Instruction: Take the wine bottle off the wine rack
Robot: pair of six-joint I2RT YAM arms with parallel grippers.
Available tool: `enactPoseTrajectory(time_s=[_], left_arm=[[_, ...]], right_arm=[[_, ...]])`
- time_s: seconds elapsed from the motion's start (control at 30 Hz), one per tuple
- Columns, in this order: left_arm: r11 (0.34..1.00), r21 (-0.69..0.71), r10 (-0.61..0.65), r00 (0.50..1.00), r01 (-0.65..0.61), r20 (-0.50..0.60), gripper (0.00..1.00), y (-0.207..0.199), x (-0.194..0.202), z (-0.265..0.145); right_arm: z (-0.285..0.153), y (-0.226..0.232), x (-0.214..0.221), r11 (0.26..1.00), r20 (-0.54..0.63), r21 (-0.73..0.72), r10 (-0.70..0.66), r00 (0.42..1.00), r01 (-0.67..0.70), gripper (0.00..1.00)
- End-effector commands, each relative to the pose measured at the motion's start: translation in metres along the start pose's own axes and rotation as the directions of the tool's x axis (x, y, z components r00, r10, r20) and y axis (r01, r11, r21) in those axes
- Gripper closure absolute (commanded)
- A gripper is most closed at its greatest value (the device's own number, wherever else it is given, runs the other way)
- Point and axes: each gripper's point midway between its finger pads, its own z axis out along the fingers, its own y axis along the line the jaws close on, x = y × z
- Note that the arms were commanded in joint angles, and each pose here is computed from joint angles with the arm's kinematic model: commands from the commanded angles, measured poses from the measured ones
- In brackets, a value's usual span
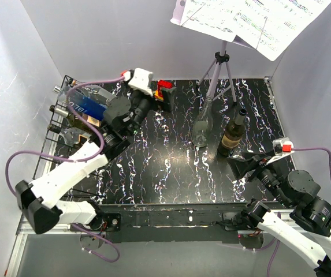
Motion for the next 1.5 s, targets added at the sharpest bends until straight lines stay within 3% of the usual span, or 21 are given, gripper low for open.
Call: enactPoseTrajectory(time_s=[0.0,0.2,0.3,0.43,0.73,1.0,1.1,1.23,1.47], left_arm=[[0.970,-0.245,-0.011,0.999,0.001,-0.041,0.02,0.055,0.012,-0.041],[0.857,-0.508,-0.131,0.990,0.086,-0.052,0.06,0.130,0.043,-0.116],[0.687,-0.713,-0.259,0.964,0.140,-0.060,0.15,0.183,0.072,-0.160],[0.446,-0.890,-0.336,0.939,0.091,-0.072,0.21,0.235,0.095,-0.213],[0.100,-0.990,-0.403,0.914,0.102,0.053,0.34,0.287,0.104,-0.266],[-0.037,-0.995,-0.454,0.886,0.088,0.095,0.39,0.321,0.123,-0.272],[-0.030,-0.996,-0.446,0.891,0.078,0.084,0.41,0.333,0.129,-0.266],[-0.092,-0.995,-0.455,0.887,0.043,0.081,0.43,0.347,0.137,-0.271],[-0.091,-0.996,-0.482,0.875,0.007,0.050,0.48,0.359,0.159,-0.263]], right_arm=[[0.001,0.007,-0.007,0.999,0.017,-0.024,0.035,0.999,-0.035,0.22],[0.003,0.005,0.003,0.998,0.002,-0.021,0.057,0.998,-0.057,0.22],[0.002,0.005,0.001,0.998,0.010,-0.016,0.057,0.998,-0.056,0.22],[0.002,0.005,0.000,0.998,0.013,-0.021,0.063,0.998,-0.063,0.22],[-0.001,0.006,0.001,0.997,0.012,-0.030,0.078,0.997,-0.077,0.22],[-0.007,0.002,-0.002,0.997,0.030,-0.018,0.072,0.997,-0.071,0.22],[-0.008,0.002,-0.003,0.997,0.034,-0.020,0.073,0.997,-0.073,0.22],[-0.010,-0.001,-0.005,0.998,0.038,-0.008,0.064,0.997,-0.063,0.22],[-0.009,-0.002,-0.003,0.998,0.041,-0.006,0.063,0.997,-0.062,0.22]])
